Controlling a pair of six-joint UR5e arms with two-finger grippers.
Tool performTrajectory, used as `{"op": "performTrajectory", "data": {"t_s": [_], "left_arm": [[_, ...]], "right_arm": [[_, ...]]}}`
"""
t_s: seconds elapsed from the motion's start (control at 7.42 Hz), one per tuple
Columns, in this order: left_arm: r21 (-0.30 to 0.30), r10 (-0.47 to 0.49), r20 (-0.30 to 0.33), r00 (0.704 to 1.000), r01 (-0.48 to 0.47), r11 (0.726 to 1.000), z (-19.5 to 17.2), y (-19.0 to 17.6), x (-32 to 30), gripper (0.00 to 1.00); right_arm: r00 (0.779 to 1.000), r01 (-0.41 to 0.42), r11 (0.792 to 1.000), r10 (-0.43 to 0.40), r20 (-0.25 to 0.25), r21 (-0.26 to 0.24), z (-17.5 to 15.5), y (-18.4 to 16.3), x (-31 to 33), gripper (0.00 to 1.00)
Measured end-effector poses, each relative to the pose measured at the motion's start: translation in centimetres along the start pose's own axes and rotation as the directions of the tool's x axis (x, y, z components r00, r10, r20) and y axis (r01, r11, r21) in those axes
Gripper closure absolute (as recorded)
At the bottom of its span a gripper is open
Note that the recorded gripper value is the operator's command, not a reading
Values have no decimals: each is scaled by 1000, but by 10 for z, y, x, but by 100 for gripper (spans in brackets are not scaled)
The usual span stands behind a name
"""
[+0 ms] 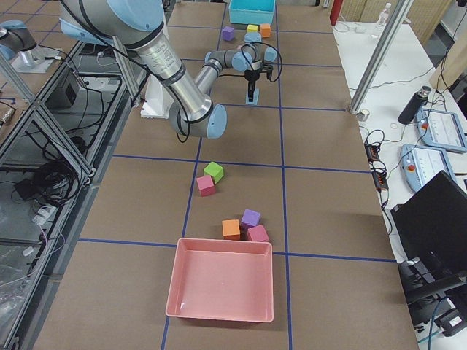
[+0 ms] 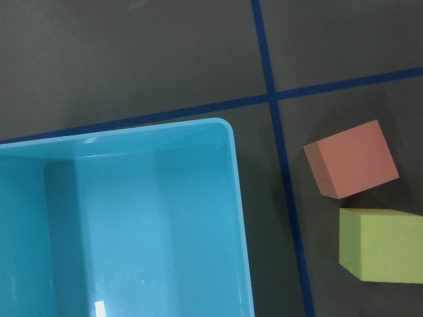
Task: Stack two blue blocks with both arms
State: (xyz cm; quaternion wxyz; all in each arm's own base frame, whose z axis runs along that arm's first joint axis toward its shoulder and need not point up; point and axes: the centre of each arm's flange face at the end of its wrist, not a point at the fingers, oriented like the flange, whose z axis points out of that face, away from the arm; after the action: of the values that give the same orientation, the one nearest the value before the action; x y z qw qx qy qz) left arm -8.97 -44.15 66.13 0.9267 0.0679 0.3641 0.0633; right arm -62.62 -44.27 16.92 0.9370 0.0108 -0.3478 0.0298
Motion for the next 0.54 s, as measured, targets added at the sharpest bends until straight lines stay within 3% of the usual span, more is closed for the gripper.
{"op": "performTrajectory", "data": {"t_s": [0.4, 0.54], "left_arm": [[0, 0, 1, 1000, 0, 1000, 0, 0, 0, 2], [0, 0, 0, 1000, 0, 1000, 0, 0, 0, 2]], "right_arm": [[999, 34, 999, -34, 22, 3, 17, 2, 0, 44], [999, 38, 999, -38, 28, 4, 22, 2, 0, 25]]}}
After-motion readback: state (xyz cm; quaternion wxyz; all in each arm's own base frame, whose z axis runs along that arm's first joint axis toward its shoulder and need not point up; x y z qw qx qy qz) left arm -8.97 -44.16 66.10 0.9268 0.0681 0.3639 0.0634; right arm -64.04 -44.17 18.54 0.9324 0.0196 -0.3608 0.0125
